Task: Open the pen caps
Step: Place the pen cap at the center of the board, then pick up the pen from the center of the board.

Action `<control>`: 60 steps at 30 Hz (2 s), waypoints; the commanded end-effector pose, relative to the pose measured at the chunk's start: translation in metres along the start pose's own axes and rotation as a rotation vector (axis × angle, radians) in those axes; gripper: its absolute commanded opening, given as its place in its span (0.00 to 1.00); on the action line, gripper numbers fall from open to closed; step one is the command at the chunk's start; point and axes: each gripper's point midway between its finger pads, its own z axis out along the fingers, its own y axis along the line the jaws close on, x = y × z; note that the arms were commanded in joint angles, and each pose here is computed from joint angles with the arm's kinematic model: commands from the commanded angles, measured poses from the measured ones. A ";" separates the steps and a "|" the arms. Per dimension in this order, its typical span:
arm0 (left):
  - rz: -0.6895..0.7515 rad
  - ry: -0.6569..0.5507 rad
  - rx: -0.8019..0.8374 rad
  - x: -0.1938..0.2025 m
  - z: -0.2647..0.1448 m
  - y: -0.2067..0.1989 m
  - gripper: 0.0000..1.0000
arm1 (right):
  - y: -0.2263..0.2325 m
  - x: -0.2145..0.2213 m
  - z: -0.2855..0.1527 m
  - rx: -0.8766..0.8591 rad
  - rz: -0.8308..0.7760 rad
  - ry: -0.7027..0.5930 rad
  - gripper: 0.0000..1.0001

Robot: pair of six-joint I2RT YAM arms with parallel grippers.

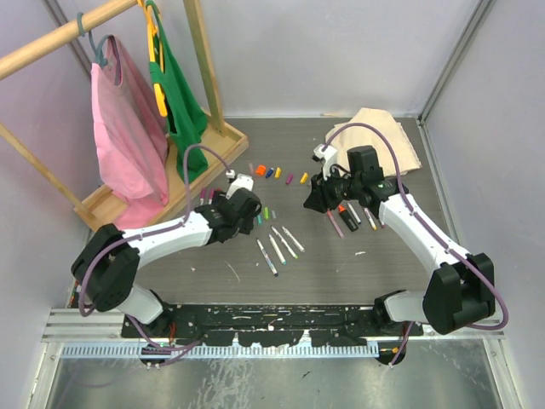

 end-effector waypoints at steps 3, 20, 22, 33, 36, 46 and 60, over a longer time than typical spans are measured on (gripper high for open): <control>-0.040 -0.002 0.063 -0.004 0.001 0.032 0.77 | 0.005 -0.009 -0.004 -0.026 -0.048 -0.031 0.39; -0.113 0.172 0.112 0.014 0.039 0.063 0.45 | 0.003 -0.005 -0.002 -0.033 -0.040 -0.022 0.39; -0.114 0.201 0.109 0.019 0.046 0.064 0.43 | 0.003 -0.005 -0.002 -0.034 -0.040 -0.022 0.39; -0.128 0.280 0.155 0.035 0.057 0.055 0.25 | 0.002 -0.004 -0.001 -0.035 -0.036 -0.019 0.39; -0.133 0.289 0.165 0.036 0.057 0.054 0.19 | 0.002 -0.004 -0.001 -0.034 -0.035 -0.019 0.39; -0.177 0.313 0.262 0.038 0.053 0.035 0.00 | 0.004 -0.003 -0.001 -0.047 -0.033 -0.019 0.39; -0.368 -0.189 0.722 -0.058 -0.054 -0.022 0.00 | 0.047 -0.013 -0.009 -0.271 -0.048 -0.101 0.45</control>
